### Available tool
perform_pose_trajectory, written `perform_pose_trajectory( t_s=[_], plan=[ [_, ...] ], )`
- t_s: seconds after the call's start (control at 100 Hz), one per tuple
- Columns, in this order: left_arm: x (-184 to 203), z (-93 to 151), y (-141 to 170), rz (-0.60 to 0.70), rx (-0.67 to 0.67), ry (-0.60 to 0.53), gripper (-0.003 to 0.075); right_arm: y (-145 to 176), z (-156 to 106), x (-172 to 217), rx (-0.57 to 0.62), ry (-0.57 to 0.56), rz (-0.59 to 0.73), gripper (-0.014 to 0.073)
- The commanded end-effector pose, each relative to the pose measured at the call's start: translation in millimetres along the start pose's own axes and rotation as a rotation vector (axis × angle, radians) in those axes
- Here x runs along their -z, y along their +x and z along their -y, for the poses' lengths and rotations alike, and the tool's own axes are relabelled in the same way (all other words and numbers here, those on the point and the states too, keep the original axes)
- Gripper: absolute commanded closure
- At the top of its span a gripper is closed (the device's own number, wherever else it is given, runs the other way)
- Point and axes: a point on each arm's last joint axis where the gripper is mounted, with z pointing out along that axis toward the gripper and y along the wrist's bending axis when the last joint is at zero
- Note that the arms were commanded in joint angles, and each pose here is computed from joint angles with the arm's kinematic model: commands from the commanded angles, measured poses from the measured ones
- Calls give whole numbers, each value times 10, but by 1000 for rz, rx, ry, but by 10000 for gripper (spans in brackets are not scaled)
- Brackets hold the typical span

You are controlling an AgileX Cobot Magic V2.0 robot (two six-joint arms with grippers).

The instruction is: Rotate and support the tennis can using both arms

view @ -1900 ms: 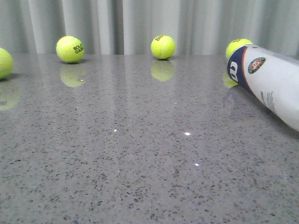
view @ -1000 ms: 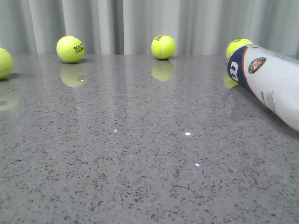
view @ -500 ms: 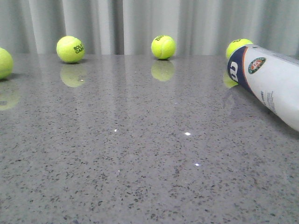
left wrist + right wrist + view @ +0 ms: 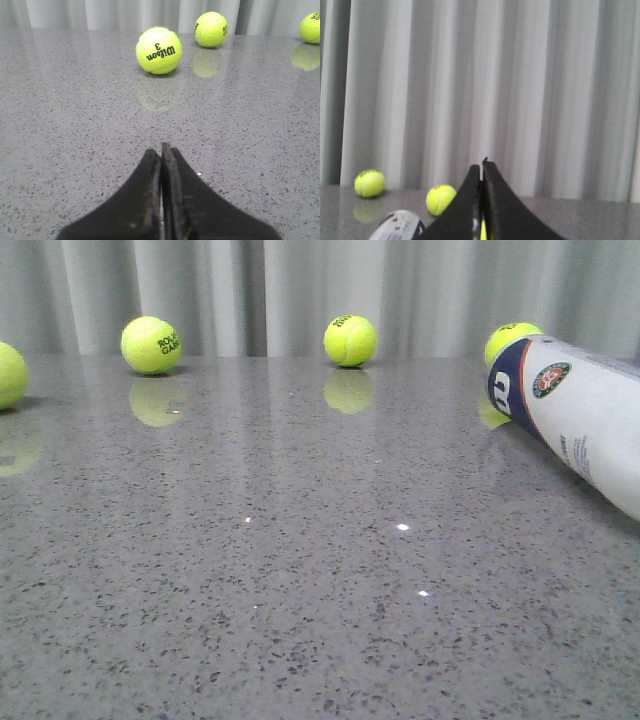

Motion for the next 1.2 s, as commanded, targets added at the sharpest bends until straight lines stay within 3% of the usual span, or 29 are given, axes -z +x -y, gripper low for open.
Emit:
perform_pose_trajectory(
  t_s=[0.0, 0.21, 0.59, 0.64, 0.71, 0.83, 0.9, 1.19],
  plan=[
    [-8, -4, 78, 59, 11, 0, 741, -215, 25, -27, 42, 14, -41, 652],
    [-8, -4, 78, 59, 11, 0, 741, -359, 54, -206, 34, 24, -185, 652],
    [-8, -4, 78, 59, 11, 0, 741, -531, 62, -833, -94, 22, -531, 633],
    [-8, -4, 78, 59, 11, 0, 741, -536, 56, -909, -114, 19, -581, 587],
    [-8, -4, 78, 59, 11, 0, 741, -521, 50, -1010, -114, 11, -659, 449],
    [-8, -4, 78, 59, 11, 0, 741, -475, 27, -1175, -135, -7, -770, 75],
    [-8, -4, 78, 59, 11, 0, 741, -444, -1, -1266, -152, -25, -821, -76],
    [-8, -4, 78, 59, 11, 0, 741, -244, -276, -1668, -220, -171, -1109, -39]
  ],
)
